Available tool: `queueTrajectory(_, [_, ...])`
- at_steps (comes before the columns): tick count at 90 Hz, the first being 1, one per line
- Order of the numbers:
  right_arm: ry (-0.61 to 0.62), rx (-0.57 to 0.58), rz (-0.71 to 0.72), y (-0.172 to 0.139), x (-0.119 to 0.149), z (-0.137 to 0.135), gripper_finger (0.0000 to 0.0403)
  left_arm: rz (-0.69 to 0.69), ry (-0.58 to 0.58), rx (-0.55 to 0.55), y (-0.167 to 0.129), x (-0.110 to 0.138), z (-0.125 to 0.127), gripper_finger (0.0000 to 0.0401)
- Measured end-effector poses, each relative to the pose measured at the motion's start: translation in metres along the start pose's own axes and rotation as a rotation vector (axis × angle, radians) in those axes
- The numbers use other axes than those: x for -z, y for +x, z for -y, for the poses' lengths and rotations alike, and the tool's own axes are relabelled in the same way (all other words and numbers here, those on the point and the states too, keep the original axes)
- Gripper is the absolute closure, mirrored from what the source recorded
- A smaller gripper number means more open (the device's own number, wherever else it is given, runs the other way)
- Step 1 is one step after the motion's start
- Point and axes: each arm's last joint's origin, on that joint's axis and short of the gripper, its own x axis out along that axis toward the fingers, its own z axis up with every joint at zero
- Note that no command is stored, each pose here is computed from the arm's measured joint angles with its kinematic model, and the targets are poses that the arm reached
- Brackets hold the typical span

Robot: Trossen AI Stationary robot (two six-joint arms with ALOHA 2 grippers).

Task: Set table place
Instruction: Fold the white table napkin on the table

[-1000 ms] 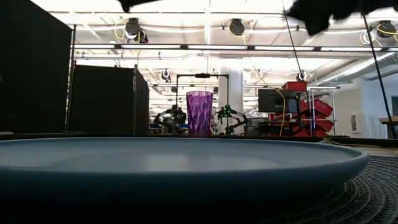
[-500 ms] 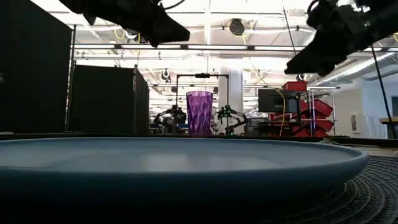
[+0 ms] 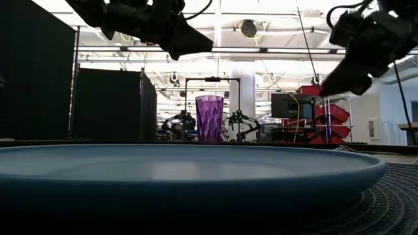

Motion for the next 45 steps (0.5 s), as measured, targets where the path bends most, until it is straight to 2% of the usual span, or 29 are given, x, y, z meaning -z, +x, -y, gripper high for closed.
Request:
queueTrajectory(12, [0.056, 0.175, -0.043, 0.0, 0.007, 0.013, 0.0234, 0.003, 0.028, 0.011, 0.002, 0.001, 0.002, 0.0315])
queueTrajectory(26, [0.136, 0.272, -0.09, 0.001, 0.011, 0.025, 0.0234, -0.013, 0.031, 0.013, 0.005, 0.004, 0.003, 0.0315])
queueTrajectory(38, [0.194, 0.309, -0.115, 0.001, 0.012, 0.031, 0.0234, -0.017, 0.033, 0.014, 0.006, 0.005, 0.002, 0.0315])
queueTrajectory(45, [0.218, 0.239, -0.168, 0.002, 0.013, 0.029, 0.0234, -0.035, 0.029, 0.016, 0.008, 0.008, 0.003, 0.0315])
